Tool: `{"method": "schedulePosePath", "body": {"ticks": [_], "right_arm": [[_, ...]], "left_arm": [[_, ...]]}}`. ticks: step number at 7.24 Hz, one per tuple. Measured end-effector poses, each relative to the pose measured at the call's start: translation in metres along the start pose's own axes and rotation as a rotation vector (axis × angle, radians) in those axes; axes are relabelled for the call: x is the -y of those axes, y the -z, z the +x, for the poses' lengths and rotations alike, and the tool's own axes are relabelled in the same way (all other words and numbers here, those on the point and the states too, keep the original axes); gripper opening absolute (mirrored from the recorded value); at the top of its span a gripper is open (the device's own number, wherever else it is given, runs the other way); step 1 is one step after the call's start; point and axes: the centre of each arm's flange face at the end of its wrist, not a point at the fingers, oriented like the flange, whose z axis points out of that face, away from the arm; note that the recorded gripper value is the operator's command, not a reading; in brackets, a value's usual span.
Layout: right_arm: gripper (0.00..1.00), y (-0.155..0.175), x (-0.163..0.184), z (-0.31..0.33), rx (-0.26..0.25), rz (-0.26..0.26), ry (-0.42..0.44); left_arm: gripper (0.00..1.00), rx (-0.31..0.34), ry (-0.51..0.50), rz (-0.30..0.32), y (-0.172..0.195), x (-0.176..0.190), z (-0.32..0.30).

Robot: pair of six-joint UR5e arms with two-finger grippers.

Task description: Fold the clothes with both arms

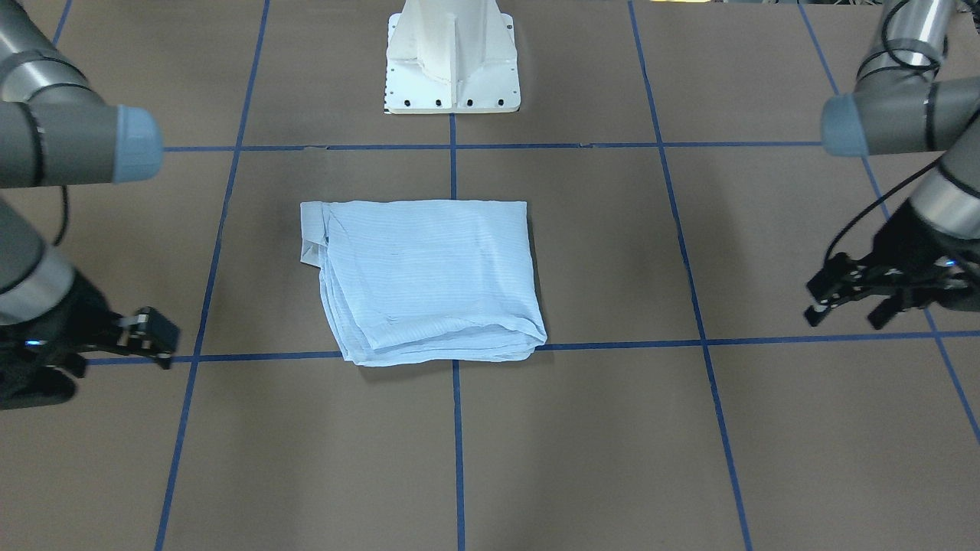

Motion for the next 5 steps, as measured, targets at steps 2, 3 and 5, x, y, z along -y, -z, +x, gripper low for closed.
{"method": "schedulePosePath", "body": {"ticks": [2, 3, 5], "right_arm": [[1.00, -0.003, -0.061, 0.115, 0.080, -0.040, 0.025], [1.00, -0.009, -0.090, 0.154, 0.096, -0.051, 0.019], [1.00, -0.020, -0.127, 0.191, 0.108, -0.070, -0.012]], "left_arm": [[1.00, 0.074, -0.089, -0.026, 0.024, -0.058, -0.101], [1.00, 0.082, -0.081, -0.036, 0.030, -0.088, -0.130], [0.99, 0.052, -0.076, -0.033, 0.025, -0.127, -0.155]]}}
